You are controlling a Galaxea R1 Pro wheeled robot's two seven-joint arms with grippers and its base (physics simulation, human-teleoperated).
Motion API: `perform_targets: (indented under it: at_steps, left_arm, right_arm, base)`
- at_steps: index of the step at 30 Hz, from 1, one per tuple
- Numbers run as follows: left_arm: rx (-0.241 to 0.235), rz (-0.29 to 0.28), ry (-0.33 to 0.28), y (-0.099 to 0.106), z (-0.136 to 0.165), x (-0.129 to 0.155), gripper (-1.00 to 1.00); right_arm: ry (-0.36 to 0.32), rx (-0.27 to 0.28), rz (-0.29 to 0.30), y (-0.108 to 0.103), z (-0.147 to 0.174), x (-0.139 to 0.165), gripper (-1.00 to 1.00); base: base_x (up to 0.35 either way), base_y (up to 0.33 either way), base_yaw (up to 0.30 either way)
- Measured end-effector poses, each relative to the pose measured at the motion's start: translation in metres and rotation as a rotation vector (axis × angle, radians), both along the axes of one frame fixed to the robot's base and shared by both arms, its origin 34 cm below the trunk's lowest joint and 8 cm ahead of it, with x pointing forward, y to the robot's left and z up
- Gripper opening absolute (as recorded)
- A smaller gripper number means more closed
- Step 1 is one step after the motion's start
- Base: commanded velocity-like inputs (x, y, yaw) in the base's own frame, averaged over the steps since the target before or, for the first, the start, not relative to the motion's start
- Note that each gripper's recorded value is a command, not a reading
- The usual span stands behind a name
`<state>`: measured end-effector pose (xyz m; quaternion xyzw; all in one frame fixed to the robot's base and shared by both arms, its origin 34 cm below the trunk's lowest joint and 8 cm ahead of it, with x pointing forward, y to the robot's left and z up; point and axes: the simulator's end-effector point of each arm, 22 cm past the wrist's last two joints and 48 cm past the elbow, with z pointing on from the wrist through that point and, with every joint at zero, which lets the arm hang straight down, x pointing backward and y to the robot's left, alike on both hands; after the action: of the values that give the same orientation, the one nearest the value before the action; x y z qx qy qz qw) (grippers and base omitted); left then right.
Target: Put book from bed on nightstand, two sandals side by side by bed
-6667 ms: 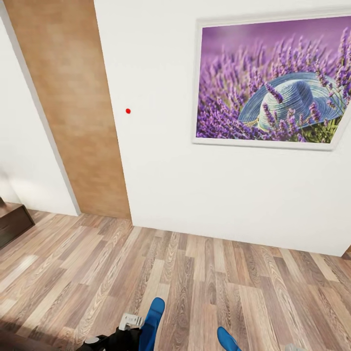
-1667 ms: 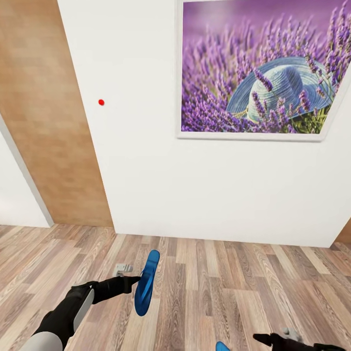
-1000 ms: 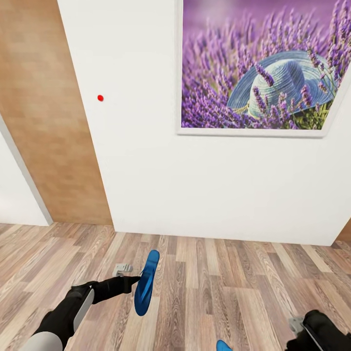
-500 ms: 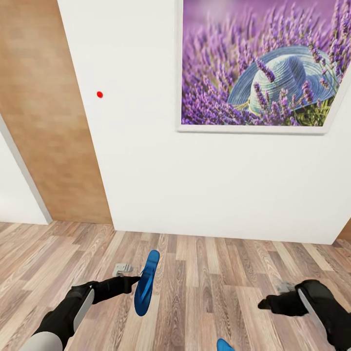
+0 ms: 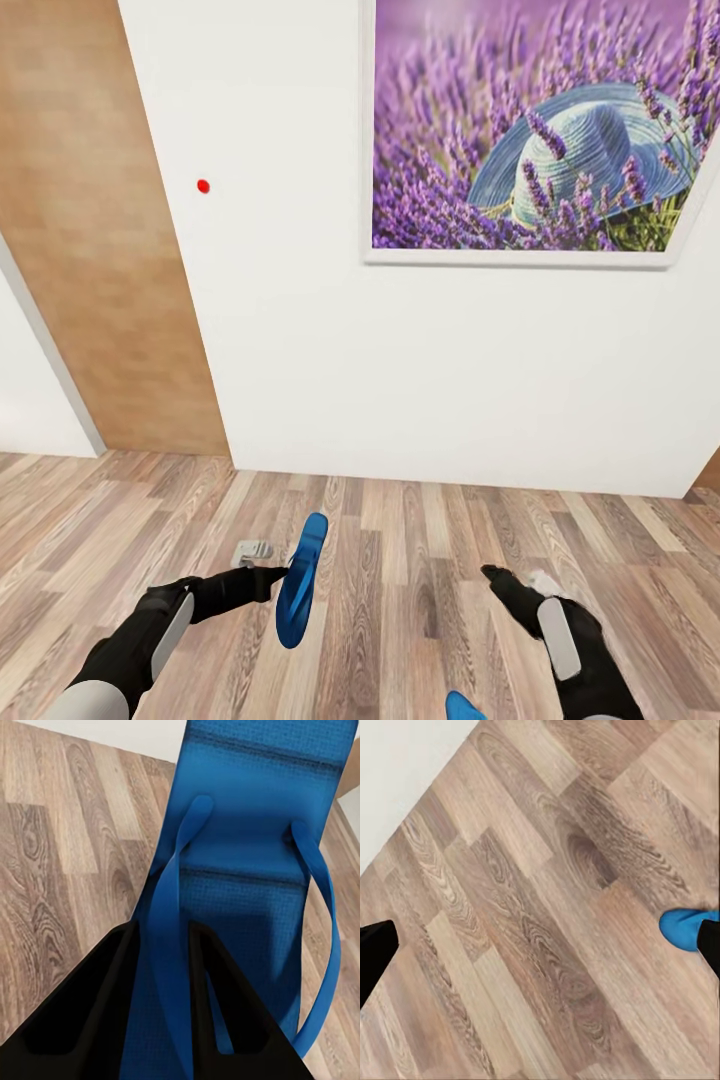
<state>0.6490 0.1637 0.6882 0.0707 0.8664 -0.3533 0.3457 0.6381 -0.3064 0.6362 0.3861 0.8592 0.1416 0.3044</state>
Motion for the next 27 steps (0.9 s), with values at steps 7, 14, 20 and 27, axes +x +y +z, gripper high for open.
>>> perform_targets:
  at_steps: [7, 14, 20, 27]
  left_arm:
    - [0.000, 0.000, 0.000, 0.000, -0.012, -0.001, -1.00]
    - [-0.001, 0.001, -0.001, 0.000, -0.025, -0.002, -1.00]
    - [-0.016, -0.005, 0.000, -0.010, -0.031, -0.003, -1.00]
    - [-0.021, -0.007, 0.000, -0.014, -0.031, -0.003, -1.00]
  right_arm:
    - [0.056, -0.093, -0.421, -0.060, -0.030, -0.029, 1.00]
    - [0.093, -0.107, -0.475, -0.062, -0.058, -0.046, 1.00]
    - [0.084, 0.064, -0.568, -0.045, -0.071, -0.045, 1.00]
    - [0.060, 0.393, -0.733, -0.010, -0.072, -0.032, 1.00]
  base:
    - [0.000, 0.000, 0.000]
    - [0.000, 0.000, 0.000]
    - [0.000, 0.000, 0.000]
    - [0.000, 0.000, 0.000]
